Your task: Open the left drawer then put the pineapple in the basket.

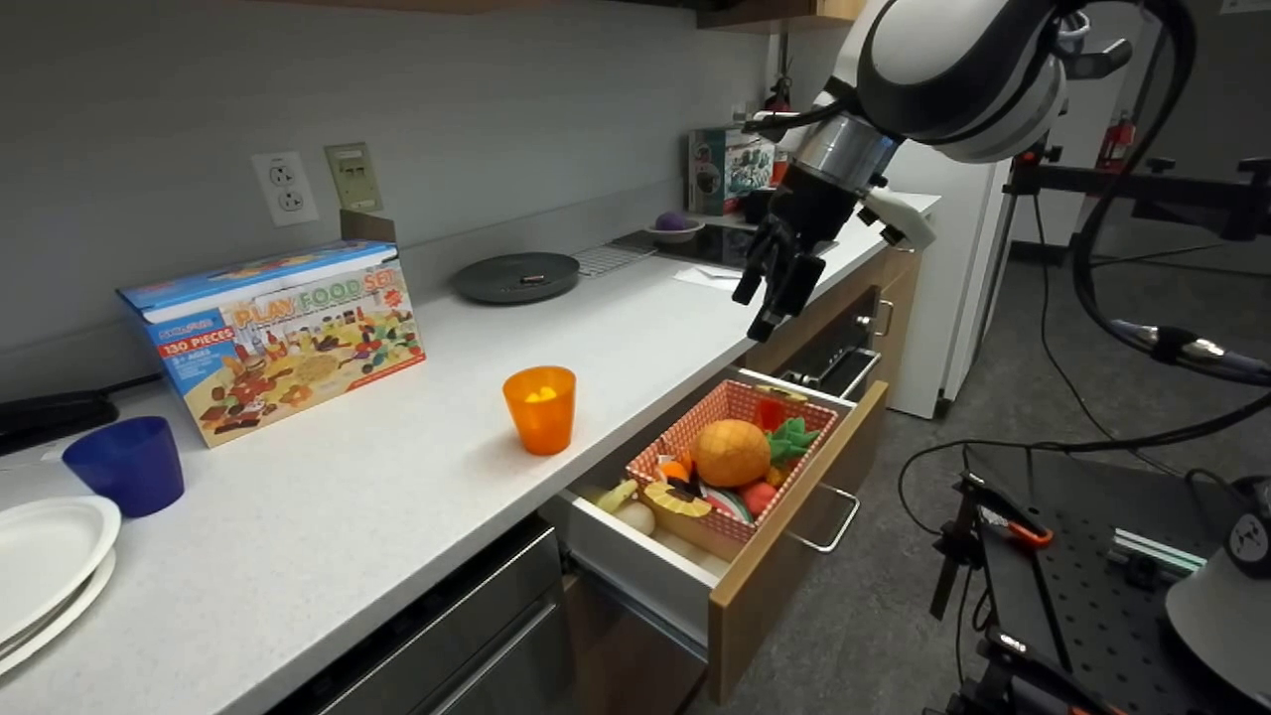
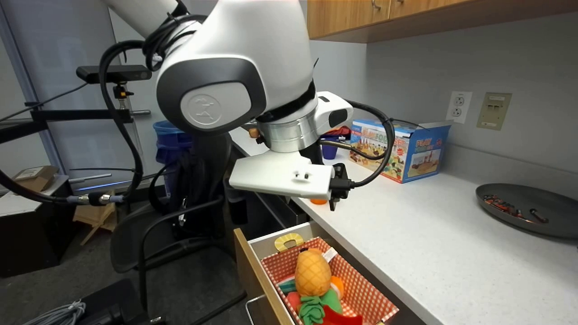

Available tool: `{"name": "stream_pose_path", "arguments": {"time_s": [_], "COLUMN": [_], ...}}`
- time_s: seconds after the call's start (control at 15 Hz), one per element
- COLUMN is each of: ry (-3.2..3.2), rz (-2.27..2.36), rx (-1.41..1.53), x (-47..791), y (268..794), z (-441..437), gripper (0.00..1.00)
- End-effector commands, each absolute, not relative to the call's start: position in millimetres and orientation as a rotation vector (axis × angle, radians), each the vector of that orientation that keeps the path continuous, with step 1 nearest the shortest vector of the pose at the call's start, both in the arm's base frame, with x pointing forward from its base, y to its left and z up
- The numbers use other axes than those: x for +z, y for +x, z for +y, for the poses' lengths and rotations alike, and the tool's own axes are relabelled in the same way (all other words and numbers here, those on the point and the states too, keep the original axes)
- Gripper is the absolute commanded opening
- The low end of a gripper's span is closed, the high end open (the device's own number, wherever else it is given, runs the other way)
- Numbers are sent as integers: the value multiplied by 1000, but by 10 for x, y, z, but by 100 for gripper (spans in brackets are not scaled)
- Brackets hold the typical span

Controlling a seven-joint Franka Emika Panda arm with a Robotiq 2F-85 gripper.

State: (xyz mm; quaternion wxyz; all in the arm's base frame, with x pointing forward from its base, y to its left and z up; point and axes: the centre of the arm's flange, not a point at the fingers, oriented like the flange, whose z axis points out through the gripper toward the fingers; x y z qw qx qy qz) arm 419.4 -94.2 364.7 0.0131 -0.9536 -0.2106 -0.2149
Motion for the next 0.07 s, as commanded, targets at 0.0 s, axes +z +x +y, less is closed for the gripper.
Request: {"name": "stream_pose_path", "arguments": {"time_s": [0.0], "ry": [-2971], "rz": [-656], "rx": [-670], "x": [3647], "y": [4194], "z": [-942], "gripper": [100]}}
